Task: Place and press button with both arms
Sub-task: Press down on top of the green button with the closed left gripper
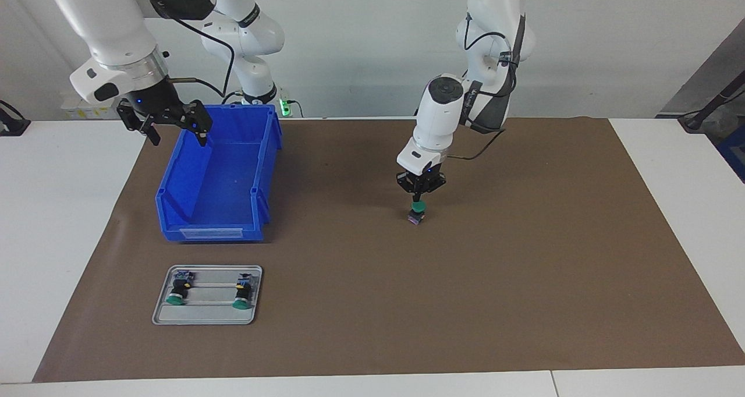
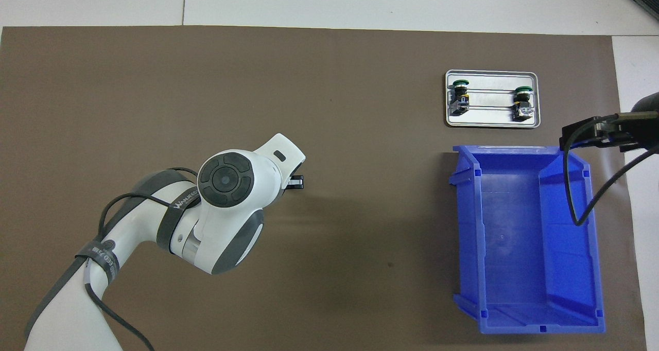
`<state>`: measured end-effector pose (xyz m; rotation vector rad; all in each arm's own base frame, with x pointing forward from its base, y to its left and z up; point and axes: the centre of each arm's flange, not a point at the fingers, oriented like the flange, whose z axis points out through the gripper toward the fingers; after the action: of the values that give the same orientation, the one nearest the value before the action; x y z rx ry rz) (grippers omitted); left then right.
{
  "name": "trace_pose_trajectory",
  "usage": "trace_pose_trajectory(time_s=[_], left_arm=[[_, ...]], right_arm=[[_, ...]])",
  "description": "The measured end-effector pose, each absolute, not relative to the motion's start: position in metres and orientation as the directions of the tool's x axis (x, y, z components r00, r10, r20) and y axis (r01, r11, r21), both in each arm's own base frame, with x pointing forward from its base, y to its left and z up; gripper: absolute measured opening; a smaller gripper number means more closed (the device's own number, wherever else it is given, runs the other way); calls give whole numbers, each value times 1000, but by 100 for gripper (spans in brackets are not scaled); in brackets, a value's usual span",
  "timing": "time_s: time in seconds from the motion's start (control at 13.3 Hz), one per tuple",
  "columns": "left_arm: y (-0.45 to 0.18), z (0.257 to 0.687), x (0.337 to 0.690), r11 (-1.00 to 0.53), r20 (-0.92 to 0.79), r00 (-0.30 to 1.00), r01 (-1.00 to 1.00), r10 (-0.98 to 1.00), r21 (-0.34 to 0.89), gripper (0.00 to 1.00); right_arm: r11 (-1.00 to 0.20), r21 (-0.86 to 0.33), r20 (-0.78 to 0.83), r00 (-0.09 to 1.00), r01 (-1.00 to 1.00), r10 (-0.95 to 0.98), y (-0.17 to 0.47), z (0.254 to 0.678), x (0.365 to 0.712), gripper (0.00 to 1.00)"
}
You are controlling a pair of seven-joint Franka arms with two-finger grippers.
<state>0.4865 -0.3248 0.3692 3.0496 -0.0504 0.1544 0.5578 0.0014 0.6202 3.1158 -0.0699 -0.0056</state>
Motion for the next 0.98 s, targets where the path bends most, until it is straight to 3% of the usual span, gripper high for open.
trace_pose_trajectory(time_s=[0.75, 0.98], left_arm=[[-321, 365, 478, -994, 131, 991, -38, -25, 101, 1], [-323, 387, 493, -996, 108, 994, -26, -16, 88, 1]], right_arm=[[-999, 25, -3, 999, -45, -45, 1, 620, 558, 100], [-999, 25, -3, 999, -45, -45, 1, 620, 558, 100]])
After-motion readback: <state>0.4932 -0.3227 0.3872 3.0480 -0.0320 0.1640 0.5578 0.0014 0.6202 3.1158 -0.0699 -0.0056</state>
